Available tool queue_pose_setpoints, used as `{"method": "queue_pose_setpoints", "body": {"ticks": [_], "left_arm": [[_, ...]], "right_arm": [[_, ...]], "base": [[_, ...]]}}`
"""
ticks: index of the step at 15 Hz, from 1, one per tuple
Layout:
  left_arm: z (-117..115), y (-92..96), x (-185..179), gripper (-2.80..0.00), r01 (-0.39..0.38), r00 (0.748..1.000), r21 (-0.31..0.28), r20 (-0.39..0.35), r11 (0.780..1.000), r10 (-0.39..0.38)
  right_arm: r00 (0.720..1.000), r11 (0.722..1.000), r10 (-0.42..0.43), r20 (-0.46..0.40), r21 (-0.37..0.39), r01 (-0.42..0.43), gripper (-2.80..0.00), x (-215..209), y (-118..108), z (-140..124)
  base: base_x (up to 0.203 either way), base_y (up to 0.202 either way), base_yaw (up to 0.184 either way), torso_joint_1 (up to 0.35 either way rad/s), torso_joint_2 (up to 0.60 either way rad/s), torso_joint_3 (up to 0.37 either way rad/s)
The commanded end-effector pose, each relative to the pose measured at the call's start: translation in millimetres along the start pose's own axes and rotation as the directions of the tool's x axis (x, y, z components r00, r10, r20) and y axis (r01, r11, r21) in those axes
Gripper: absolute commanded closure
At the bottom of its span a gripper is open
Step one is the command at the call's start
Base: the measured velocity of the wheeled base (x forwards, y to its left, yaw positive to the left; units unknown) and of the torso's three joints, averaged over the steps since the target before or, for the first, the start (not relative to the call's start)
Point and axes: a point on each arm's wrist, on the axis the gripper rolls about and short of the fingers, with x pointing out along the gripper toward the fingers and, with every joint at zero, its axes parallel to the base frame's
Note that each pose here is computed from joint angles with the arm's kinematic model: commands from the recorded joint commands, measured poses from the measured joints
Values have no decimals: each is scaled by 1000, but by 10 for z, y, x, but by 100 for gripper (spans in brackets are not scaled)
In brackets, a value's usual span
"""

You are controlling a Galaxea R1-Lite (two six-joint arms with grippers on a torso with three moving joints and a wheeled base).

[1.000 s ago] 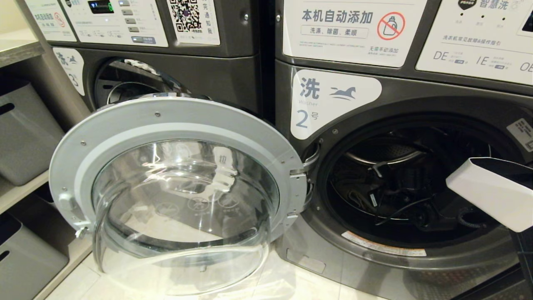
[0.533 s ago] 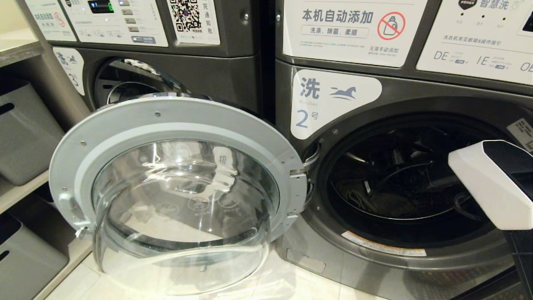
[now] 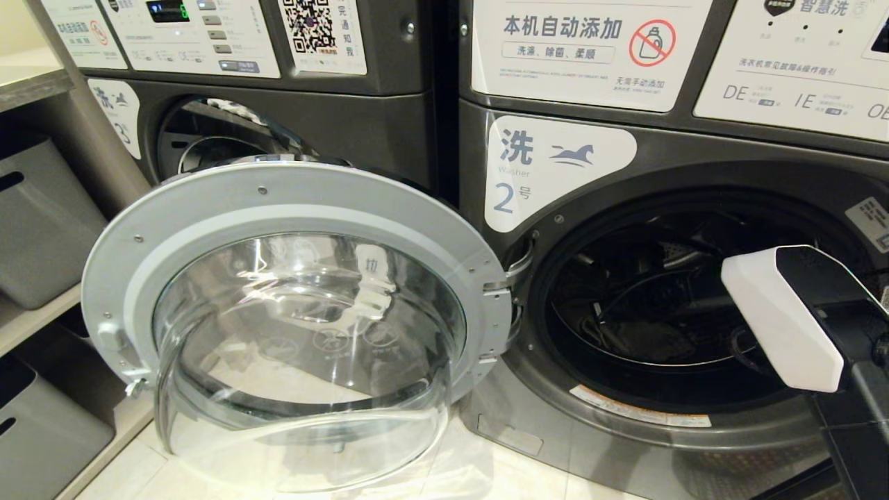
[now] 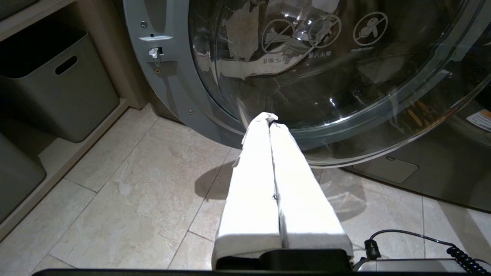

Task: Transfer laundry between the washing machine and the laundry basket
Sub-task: Pick a cloth and place it into the basket

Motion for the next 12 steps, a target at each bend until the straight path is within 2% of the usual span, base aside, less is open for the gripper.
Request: {"method": "queue_pose_setpoints", "body": {"ticks": [1,7,12], "left_arm": [[0,0,0,0,0,1000,0,0,1000,0],[0,0,0,0,0,1000,0,0,1000,0],[0,0,0,0,0,1000,0,-1,1000,0]], "right_arm": [[1000,1000,-3,19,-6,3,-280,107,29,15],[1000,1000,2,19,-7,-1,-280,122,31,6],[1000,1000,6,28,-11,-6,-280,381,74,-191]], "base": [[0,0,0,0,0,0],[0,0,0,0,0,0],[0,0,0,0,0,0]]}}
